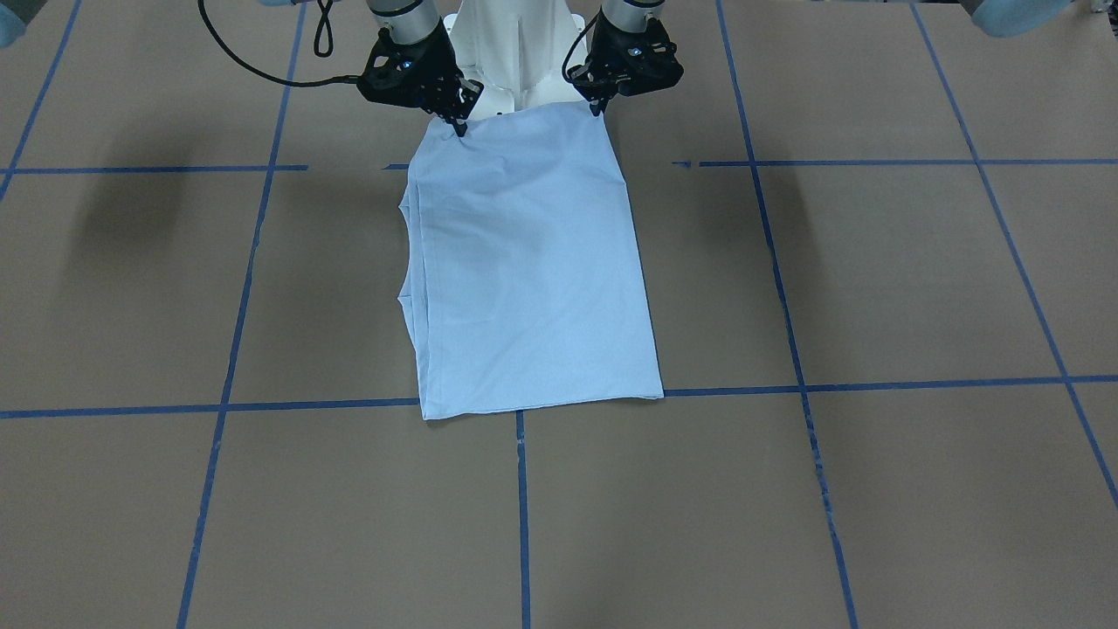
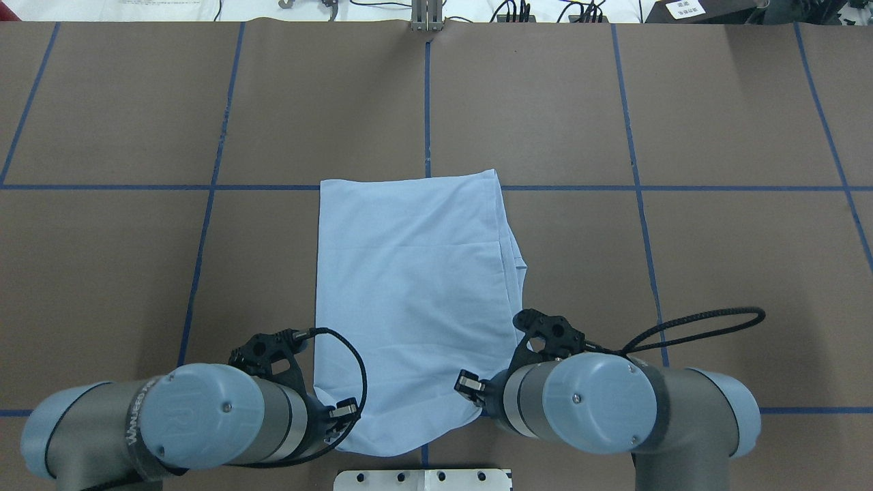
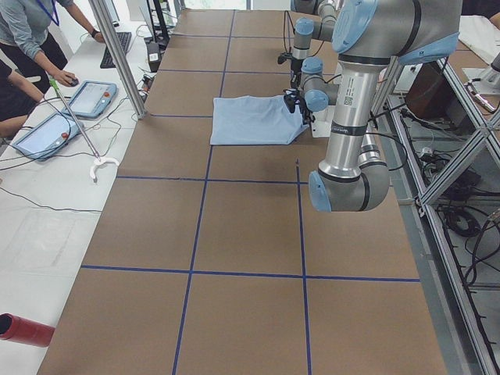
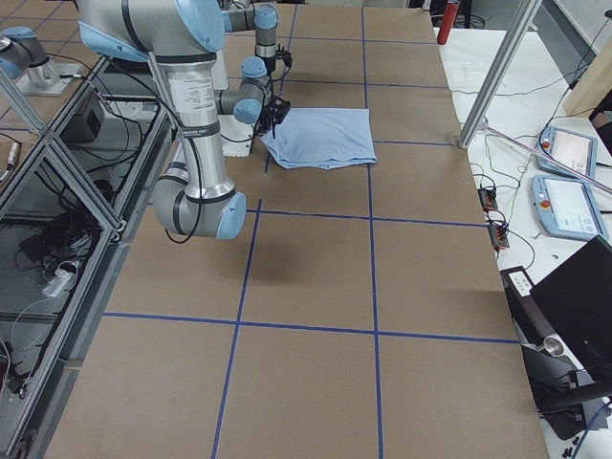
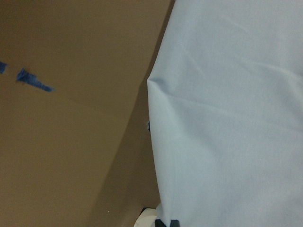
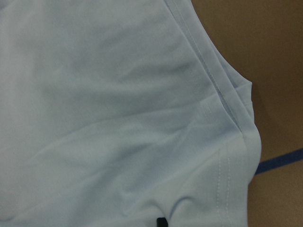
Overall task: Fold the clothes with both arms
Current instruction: 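Lift the near edge with both grippers and fold it over the far edge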
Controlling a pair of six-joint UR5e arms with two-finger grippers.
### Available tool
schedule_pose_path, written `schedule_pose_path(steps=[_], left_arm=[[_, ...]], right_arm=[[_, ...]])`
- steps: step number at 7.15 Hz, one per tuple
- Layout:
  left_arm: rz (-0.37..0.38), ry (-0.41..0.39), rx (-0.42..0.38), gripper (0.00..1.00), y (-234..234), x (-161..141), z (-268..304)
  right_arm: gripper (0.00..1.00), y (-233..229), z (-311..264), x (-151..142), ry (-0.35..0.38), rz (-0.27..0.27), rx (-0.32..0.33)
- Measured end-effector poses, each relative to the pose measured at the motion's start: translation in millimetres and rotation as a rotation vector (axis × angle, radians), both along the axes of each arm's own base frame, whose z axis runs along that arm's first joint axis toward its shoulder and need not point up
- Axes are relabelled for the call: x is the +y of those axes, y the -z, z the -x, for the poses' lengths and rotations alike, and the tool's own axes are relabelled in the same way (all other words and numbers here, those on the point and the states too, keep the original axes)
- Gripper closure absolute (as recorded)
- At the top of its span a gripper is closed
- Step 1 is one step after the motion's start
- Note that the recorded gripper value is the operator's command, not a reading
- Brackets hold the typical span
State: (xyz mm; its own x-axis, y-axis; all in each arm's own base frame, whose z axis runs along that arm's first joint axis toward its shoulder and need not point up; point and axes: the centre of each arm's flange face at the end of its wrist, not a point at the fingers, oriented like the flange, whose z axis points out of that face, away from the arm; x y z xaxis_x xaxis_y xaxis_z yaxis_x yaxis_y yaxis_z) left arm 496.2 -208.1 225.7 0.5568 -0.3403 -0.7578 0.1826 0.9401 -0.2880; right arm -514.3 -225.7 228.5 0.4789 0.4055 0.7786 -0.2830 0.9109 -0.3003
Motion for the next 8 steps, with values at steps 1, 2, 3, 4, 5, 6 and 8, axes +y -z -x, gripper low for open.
schedule_pose_path(steps=[1,2,3,4,5,6,8], left_arm=[[-0.033,0.019,0.007,1.00,5.4,-22.3,3.2],[-0.052,0.049,0.004,1.00,8.0,-47.7,1.7],[-0.065,0.080,-0.001,1.00,7.4,-73.4,-2.8],[-0.075,0.109,-0.001,1.00,4.8,-96.6,-4.1],[-0.083,0.136,-0.004,1.00,1.5,-117.5,-0.5],[-0.095,0.154,-0.008,1.00,-0.5,-133.3,5.2],[-0.116,0.179,-0.005,1.00,-0.7,-153.9,15.7]], right_arm=[[1.00,2.3,4.3,-26.4,-0.035,-0.008,0.008],[1.00,3.6,8.4,-53.2,-0.066,-0.016,0.020],[1.00,4.1,11.8,-79.0,-0.092,-0.014,0.032],[1.00,4.8,12.0,-104.9,-0.109,-0.001,0.031],[1.00,3.6,9.3,-130.5,-0.124,0.011,0.011],[1.00,0.3,7.5,-149.5,-0.140,0.013,-0.008],[1.00,3.3,3.2,-177.5,-0.158,0.008,-0.029]])
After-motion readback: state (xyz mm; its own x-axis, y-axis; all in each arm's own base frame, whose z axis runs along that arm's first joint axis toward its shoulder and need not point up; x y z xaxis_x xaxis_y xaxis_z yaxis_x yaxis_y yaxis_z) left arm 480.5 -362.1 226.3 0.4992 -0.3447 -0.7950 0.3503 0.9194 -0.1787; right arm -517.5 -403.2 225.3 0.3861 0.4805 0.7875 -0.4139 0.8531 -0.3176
